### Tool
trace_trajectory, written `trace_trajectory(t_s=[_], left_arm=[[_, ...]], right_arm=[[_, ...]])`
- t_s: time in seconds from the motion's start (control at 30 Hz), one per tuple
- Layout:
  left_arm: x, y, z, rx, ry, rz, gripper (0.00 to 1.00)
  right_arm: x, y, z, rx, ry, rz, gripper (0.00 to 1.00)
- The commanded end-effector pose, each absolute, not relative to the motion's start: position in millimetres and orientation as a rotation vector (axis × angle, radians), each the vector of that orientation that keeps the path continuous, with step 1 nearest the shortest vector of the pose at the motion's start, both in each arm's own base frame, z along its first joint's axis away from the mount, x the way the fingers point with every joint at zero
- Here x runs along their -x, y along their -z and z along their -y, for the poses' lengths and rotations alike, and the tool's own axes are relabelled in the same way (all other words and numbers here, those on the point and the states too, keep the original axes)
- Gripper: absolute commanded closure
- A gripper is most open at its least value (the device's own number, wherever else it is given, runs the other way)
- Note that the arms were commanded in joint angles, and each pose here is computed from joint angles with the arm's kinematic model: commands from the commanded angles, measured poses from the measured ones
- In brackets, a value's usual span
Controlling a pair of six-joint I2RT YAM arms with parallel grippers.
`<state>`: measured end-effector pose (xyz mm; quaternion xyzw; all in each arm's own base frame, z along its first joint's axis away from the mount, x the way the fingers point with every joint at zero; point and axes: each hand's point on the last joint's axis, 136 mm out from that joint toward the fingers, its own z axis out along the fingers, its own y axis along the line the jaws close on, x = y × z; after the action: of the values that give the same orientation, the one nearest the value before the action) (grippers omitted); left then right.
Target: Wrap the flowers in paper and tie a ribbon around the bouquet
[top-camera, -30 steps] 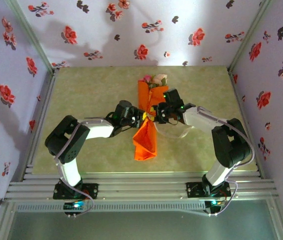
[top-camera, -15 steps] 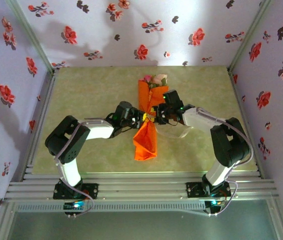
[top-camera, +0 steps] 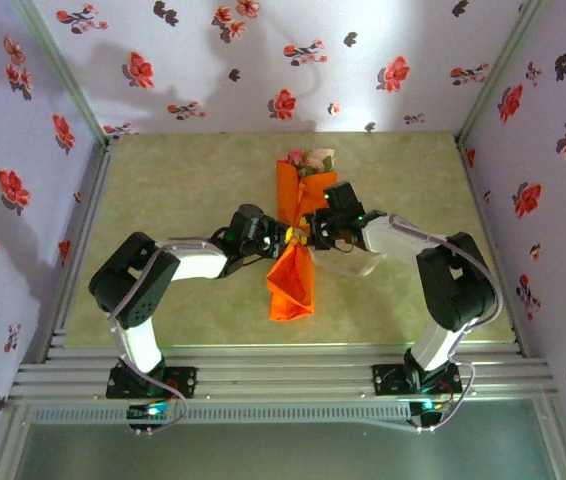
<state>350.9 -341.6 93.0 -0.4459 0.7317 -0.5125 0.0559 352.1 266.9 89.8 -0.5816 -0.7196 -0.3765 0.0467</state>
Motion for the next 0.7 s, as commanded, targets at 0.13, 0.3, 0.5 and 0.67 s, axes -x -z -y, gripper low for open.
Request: trace_trajectory(t_s=[0.13,0.3,0.5,0.67], left_arm=[[-347.9,-103.9,342.0,1.338,1.579,-2.196,1.0],[-347.6,-103.4,342.1,1.335,1.576,-2.199,1.0],[-348.0,-103.7,343.1,1.335,1.579,-2.199,1.0],[-348.4,-103.9,343.3,1.336,1.578,-2.199,1.0]], right_arm=[[-353.0,-73.6,-268.4,1.815,1.113,2.178,0.74],[-354.4,-69.4,-269.0,1.821,1.105,2.176,0.82],[-359.4,-72.4,-269.9,1.828,1.123,2.177,0.78],[-359.9,-73.8,-268.8,1.839,1.125,2.183,0.99]])
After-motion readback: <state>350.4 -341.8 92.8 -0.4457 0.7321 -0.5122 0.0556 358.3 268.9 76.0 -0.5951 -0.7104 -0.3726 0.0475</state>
